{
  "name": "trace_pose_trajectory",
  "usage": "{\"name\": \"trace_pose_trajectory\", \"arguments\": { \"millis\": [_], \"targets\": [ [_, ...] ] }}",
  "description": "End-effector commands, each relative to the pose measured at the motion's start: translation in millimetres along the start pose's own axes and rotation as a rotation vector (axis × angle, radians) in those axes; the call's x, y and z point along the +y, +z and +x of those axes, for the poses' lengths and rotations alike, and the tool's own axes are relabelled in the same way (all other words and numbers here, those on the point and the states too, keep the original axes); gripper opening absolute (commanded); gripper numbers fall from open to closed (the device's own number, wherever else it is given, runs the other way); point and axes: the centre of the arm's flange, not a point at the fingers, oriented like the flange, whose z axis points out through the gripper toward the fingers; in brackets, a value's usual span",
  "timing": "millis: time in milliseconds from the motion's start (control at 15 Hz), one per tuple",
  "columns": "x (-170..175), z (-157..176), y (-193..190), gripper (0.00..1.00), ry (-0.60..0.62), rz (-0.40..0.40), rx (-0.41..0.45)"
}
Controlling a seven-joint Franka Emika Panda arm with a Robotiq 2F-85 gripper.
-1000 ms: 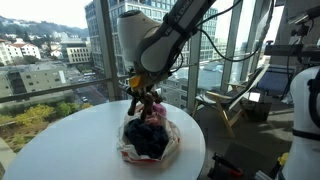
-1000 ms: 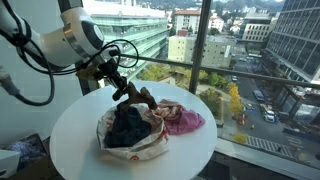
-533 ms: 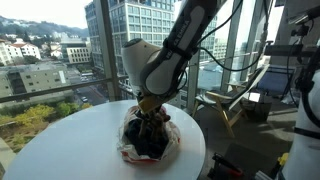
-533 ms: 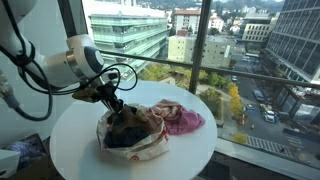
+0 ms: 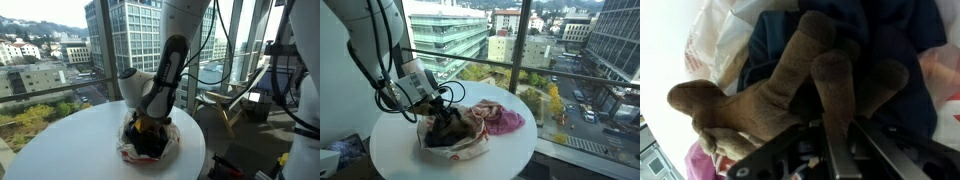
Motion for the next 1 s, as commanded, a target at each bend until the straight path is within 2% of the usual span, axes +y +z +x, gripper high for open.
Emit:
{"name": "trace_pose_trajectory", "arguments": {
  "millis": [0, 67, 133, 200, 333, 467, 600, 733, 800, 933],
  "targets": [
    [-13, 9, 50, 0.03, 0.033, 0.044, 0.027],
    [-11, 5, 60, 0.03, 0.044, 0.055, 0.000],
    [-9, 2, 66, 0.35, 0.038, 0.057, -0.018],
    [-5, -1, 67, 0.37, 0.019, 0.055, -0.042],
    [5, 0, 47, 0.51, 0.007, 0.055, -0.073],
    [17, 8, 11, 0.65, 0.009, 0.075, -0.068],
    [27, 19, -22, 0.79, 0.013, 0.128, -0.002],
    [36, 33, -55, 0.95, 0.045, 0.219, 0.058],
    [40, 41, -68, 1.00, 0.055, 0.241, 0.078],
    [51, 57, -91, 1.00, 0.072, 0.288, 0.081]
  ]
}}
